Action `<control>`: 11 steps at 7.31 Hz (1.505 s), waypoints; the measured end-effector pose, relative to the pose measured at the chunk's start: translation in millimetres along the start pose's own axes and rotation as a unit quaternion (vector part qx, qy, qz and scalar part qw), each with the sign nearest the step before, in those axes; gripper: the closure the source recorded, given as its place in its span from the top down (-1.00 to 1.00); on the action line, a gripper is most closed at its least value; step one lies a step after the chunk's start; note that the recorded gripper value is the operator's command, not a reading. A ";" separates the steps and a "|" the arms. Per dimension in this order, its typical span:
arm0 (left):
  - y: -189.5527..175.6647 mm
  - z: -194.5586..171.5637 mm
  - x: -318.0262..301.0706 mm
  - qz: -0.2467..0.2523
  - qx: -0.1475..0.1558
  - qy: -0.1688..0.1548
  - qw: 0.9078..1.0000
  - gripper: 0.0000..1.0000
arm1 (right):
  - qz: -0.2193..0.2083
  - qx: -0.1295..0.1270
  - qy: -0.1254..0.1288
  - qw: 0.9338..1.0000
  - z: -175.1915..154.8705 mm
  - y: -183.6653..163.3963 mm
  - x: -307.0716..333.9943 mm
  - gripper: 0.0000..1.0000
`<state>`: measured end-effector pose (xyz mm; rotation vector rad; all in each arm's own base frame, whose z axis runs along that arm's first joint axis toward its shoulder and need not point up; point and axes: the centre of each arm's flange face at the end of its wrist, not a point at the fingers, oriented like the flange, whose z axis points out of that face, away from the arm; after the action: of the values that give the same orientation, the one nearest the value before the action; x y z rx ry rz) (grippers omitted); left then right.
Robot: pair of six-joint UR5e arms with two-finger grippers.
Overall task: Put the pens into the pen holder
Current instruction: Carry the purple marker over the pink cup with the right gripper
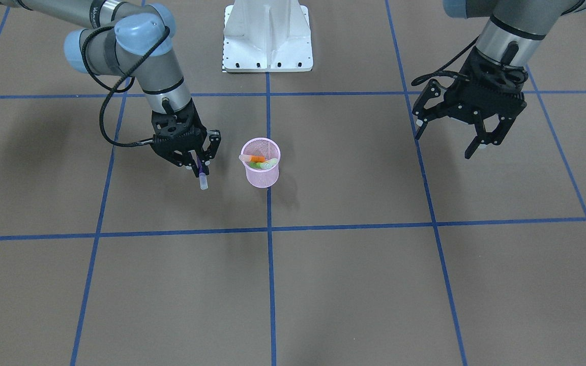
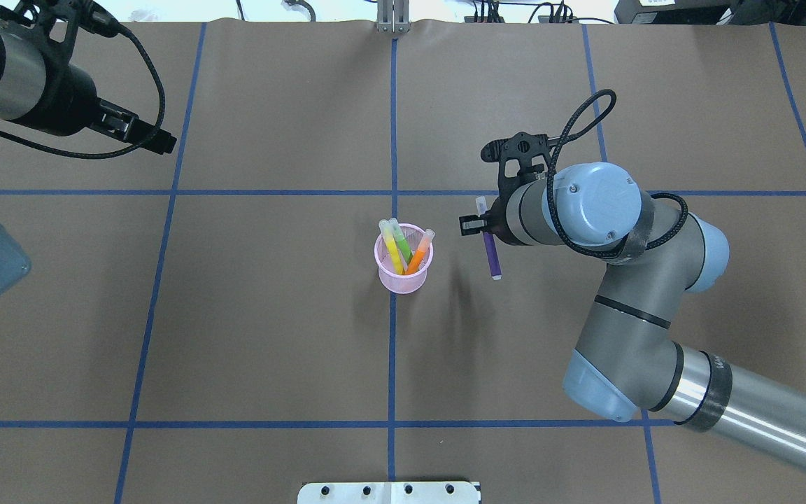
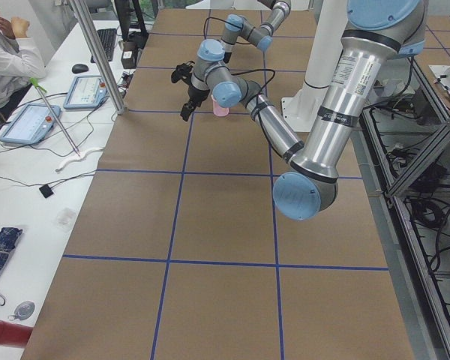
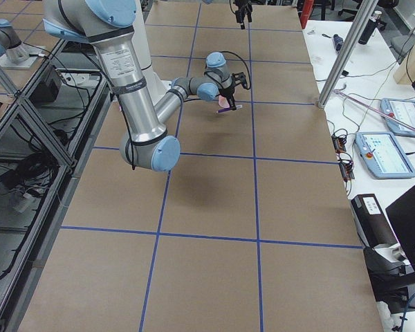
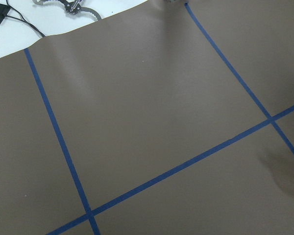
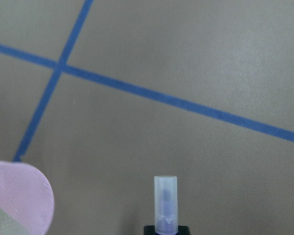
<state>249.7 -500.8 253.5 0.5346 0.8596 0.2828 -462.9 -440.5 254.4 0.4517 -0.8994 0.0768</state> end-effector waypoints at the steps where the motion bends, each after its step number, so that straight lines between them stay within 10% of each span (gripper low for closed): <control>1: 0.0 5.6 -2.9 -0.003 -0.005 -0.002 1.000 0.99 | 0.072 0.063 -0.006 0.995 -23.8 -15.2 -11.4 -1.00; 5: 0.3 14.7 -6.2 -0.014 -0.013 -0.004 1.000 0.99 | 0.208 0.250 -0.029 0.945 -46.2 8.5 -88.3 -1.00; 10: 3.3 19.6 -9.7 -0.018 -0.020 -0.005 1.000 0.99 | 0.114 0.345 0.039 0.931 0.5 78.1 -117.3 -1.00; 11: 3.6 20.0 -10.1 -0.018 -0.020 -0.006 1.000 0.99 | 0.100 0.353 0.051 0.929 8.0 82.3 -117.2 -0.12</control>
<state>258.9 -508.9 272.6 0.4819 0.8505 0.2628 -562.8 -355.1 197.0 1.0146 -0.7945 0.6211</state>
